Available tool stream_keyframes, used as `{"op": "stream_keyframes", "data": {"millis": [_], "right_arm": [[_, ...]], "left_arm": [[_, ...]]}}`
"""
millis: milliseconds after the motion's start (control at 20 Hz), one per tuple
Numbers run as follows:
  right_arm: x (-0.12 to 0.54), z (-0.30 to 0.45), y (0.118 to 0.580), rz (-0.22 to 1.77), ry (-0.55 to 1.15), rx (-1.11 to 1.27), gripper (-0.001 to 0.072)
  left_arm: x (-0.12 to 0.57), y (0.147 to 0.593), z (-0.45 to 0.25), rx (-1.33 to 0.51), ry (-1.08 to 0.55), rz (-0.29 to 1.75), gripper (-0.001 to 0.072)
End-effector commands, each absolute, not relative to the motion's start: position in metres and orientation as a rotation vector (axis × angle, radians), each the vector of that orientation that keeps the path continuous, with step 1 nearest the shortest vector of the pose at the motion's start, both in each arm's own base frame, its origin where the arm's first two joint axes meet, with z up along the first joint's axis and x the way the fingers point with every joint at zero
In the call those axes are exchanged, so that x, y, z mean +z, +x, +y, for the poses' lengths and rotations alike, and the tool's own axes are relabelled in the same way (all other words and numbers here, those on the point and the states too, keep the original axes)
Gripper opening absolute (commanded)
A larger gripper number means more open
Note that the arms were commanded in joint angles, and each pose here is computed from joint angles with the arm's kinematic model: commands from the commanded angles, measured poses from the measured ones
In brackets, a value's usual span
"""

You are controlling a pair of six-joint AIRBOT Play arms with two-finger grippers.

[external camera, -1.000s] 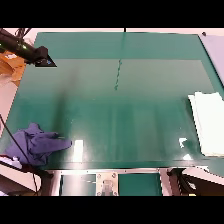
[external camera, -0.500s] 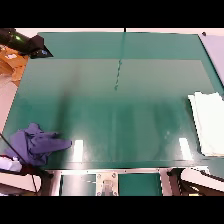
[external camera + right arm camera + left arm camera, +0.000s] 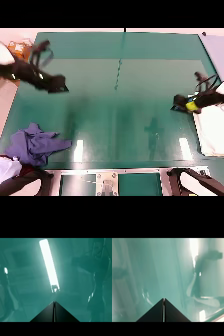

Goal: Fold the shirts.

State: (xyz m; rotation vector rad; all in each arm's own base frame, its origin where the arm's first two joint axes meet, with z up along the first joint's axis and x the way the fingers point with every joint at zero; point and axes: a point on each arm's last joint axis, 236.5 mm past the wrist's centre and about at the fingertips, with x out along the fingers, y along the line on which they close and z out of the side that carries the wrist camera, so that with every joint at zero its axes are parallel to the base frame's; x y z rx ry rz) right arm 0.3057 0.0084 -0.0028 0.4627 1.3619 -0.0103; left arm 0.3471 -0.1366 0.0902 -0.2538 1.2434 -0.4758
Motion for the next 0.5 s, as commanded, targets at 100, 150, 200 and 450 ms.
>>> {"op": "stream_keyframes", "data": {"millis": [100,150,200,450], "right_arm": [[-0.025,0.049,0.273,1.368,0.386,0.099,0.0014],[-0.025,0.050,0.271,1.375,0.384,0.101,0.0014],[-0.025,0.050,0.271,1.374,0.384,0.101,0.0014],[-0.025,0.050,0.271,1.374,0.384,0.101,0.0014]], "left_arm": [[0.042,0.282,-0.142,-0.396,-0.332,1.294,0.0025],[0.039,0.279,-0.142,-0.394,-0.330,1.302,0.0025],[0.038,0.277,-0.142,-0.395,-0.329,1.314,0.0026],[0.041,0.284,-0.144,-0.395,-0.344,1.285,0.0026]]}}
